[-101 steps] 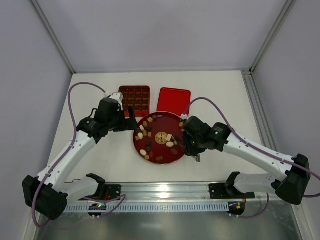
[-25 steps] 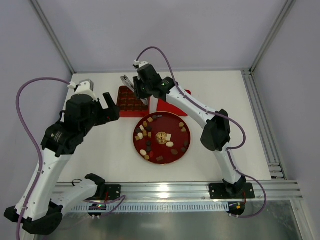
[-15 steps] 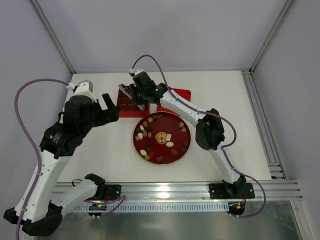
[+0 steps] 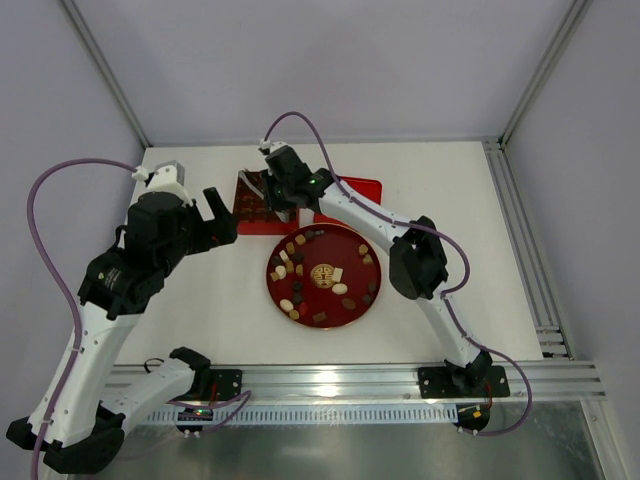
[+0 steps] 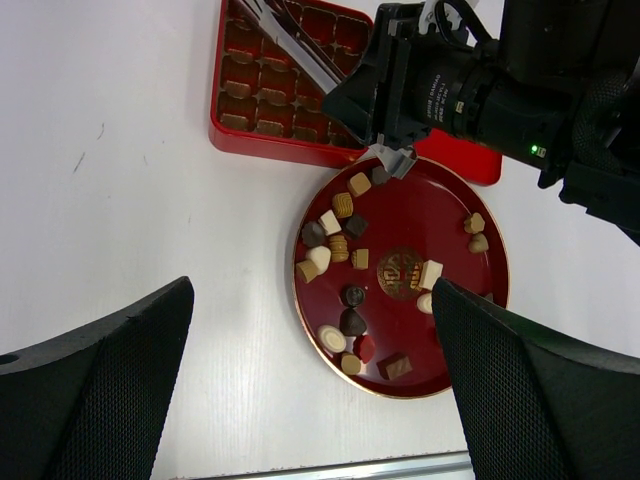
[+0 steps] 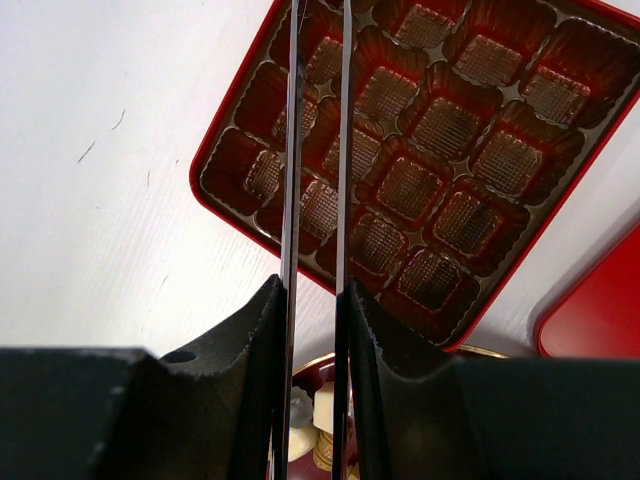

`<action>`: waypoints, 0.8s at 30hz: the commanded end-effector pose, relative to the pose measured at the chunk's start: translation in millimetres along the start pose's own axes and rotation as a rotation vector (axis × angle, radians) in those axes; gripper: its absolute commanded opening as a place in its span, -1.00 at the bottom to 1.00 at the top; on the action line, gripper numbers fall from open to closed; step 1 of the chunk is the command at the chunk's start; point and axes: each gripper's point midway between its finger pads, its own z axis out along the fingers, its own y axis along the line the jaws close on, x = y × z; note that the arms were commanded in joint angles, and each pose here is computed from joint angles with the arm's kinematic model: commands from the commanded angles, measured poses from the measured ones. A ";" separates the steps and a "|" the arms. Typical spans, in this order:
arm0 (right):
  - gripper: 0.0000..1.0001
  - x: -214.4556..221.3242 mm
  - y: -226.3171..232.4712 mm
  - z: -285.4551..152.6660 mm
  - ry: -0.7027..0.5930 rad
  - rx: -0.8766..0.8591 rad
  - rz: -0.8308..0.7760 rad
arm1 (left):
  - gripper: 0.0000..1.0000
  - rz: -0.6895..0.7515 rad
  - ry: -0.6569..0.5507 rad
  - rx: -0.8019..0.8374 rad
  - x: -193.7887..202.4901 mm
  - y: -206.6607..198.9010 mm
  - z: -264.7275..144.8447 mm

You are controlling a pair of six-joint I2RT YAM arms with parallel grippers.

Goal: Pack the chocolate

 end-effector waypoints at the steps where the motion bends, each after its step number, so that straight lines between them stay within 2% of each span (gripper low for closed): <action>1: -0.47 -16.1 9.4 -1.2 -0.061 -0.022 0.005 | 1.00 -0.001 -0.003 0.002 0.8 0.5 -0.7; 19: -0.45 -5.2 1.4 3.0 -0.035 0.016 -0.014 | 0.99 0.000 0.004 0.007 3.0 -1.0 3.3; 20: -0.38 -4.9 1.4 3.7 -0.035 0.016 -0.014 | 0.99 -0.001 0.001 0.007 2.4 -0.9 3.0; 24: -0.35 -4.6 1.2 3.6 -0.033 0.017 -0.016 | 1.00 0.000 0.004 0.007 3.4 -1.0 4.0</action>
